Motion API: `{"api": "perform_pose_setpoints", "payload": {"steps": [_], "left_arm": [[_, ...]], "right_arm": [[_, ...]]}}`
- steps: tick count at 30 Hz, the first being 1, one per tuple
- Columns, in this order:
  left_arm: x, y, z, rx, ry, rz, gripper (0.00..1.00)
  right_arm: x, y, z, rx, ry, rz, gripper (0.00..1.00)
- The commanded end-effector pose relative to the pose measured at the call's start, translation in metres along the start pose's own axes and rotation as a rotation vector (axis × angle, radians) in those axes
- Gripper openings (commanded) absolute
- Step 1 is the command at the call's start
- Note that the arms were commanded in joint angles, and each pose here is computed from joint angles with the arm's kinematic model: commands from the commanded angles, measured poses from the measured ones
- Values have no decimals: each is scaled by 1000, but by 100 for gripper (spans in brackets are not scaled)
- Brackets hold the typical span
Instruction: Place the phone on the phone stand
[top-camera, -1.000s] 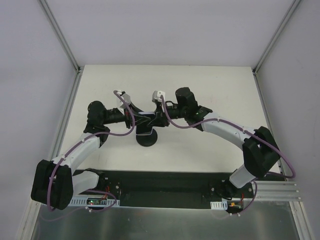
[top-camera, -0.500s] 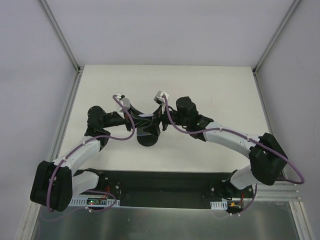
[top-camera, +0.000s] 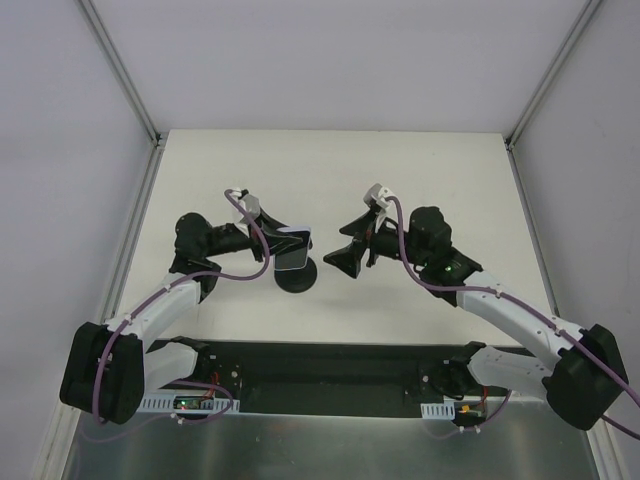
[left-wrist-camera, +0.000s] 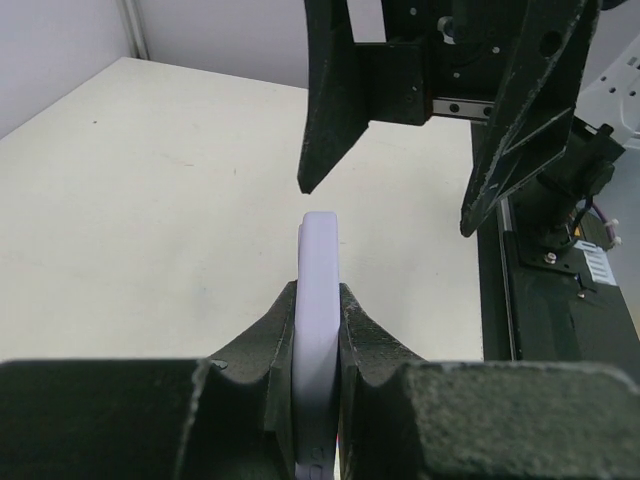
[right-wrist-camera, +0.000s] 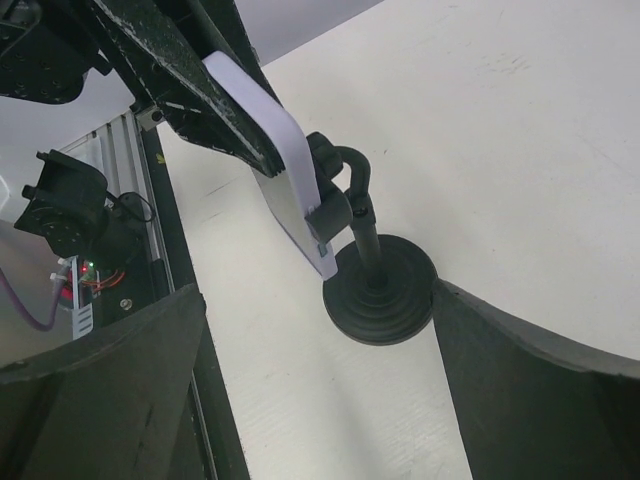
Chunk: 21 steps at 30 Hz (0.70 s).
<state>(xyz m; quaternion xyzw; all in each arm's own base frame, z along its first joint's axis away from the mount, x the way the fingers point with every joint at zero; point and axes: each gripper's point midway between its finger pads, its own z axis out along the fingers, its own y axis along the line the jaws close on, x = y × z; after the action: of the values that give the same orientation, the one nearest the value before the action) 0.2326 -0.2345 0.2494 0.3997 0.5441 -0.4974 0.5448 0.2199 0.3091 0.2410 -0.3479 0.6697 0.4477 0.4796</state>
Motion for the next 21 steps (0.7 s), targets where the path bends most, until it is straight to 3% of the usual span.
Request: {"api": "perform_pose_setpoints", "payload": {"steps": [1, 5, 9, 10, 13, 15, 16, 17, 21], "left_arm": [[-15, 5, -1, -68, -68, 47, 0], [-27, 37, -13, -320, -118, 88, 0], [-44, 84, -55, -782, -98, 170, 0], [-52, 103, -81, -1001, -122, 168, 0], [-66, 118, -141, -1392, -115, 149, 0], [-75, 119, -173, -1592, -126, 137, 0], [-69, 118, -186, -1675, -75, 134, 0], [-71, 115, -214, -1852, -57, 146, 0], [-62, 96, -260, -2136, -22, 155, 0]], "right_arm": [[3, -3, -9, 21, 2, -7, 96], [8, -8, -11, 37, 14, 14, 96], [13, -11, -14, 42, 23, 26, 96], [14, -12, -15, 46, 21, 26, 96], [14, -15, -16, 54, 23, 32, 96], [14, -15, -17, 56, 24, 35, 97], [13, -15, -17, 54, 24, 35, 97], [13, -14, -17, 51, 24, 36, 97], [12, -13, -17, 45, 24, 37, 97]]}}
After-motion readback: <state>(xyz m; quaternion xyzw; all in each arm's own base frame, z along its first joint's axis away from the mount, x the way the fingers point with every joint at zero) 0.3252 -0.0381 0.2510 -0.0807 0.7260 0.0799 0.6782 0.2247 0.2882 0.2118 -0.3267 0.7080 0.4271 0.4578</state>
